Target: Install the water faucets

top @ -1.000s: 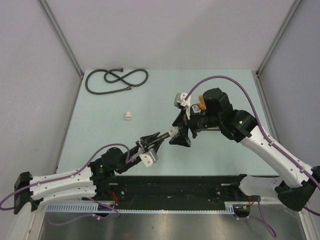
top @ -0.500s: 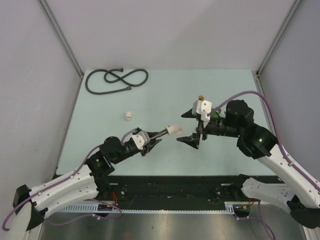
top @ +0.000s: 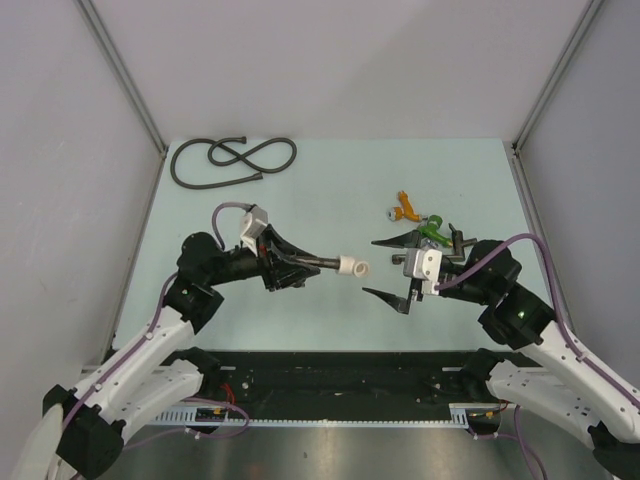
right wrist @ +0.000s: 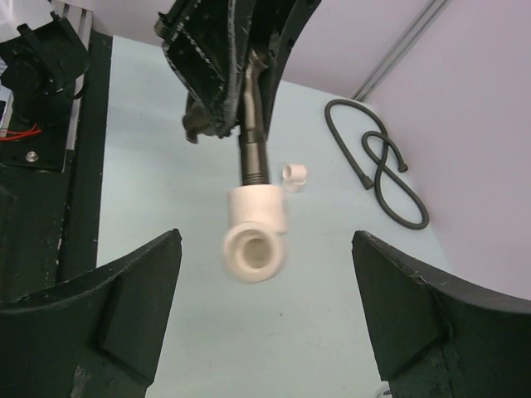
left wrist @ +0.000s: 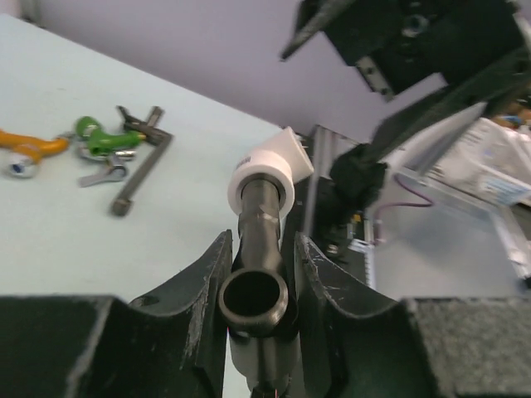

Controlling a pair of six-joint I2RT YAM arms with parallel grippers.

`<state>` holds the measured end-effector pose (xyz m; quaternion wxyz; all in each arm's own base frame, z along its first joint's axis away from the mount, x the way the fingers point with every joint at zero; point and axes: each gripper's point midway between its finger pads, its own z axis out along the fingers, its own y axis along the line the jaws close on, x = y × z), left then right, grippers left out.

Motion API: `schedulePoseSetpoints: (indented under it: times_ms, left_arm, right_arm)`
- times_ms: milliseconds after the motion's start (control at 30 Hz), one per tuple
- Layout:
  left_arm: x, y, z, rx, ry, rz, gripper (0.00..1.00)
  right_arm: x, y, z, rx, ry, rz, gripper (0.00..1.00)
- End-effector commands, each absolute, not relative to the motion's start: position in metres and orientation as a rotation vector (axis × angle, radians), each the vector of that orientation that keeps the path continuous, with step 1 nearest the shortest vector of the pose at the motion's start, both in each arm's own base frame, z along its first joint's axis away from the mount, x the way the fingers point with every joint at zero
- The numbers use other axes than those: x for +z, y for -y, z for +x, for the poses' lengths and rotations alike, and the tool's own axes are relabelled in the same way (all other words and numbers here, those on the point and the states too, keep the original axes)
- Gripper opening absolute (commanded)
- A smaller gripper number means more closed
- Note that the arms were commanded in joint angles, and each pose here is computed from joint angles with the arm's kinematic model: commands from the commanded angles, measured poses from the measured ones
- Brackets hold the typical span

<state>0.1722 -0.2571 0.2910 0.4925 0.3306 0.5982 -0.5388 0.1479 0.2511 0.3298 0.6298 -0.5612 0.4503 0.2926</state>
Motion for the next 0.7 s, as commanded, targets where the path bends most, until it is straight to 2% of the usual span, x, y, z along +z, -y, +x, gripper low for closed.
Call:
schedulePoseSetpoints:
  times_ms: [0, 433, 667]
  left_arm:
    - [0.351, 0.256, 0.133, -1.484, -1.260, 0.906, 0.01]
    - [0.369, 0.251, 0.144, -1.571, -1.263, 0.656, 0.00]
    - [0.378, 0.248, 0.141, -1.599, -1.234, 0.610, 0.00]
  right_arm:
    - [0.358, -0.250, 0.152, 0.627, -0.900, -1.207, 0.87]
    - [0.355, -0.261, 0.136, 0.748, -0.819, -1.176, 0.84]
    - [0.351, -0.263, 0.143, 0.756, -0.849, -1.133, 0.82]
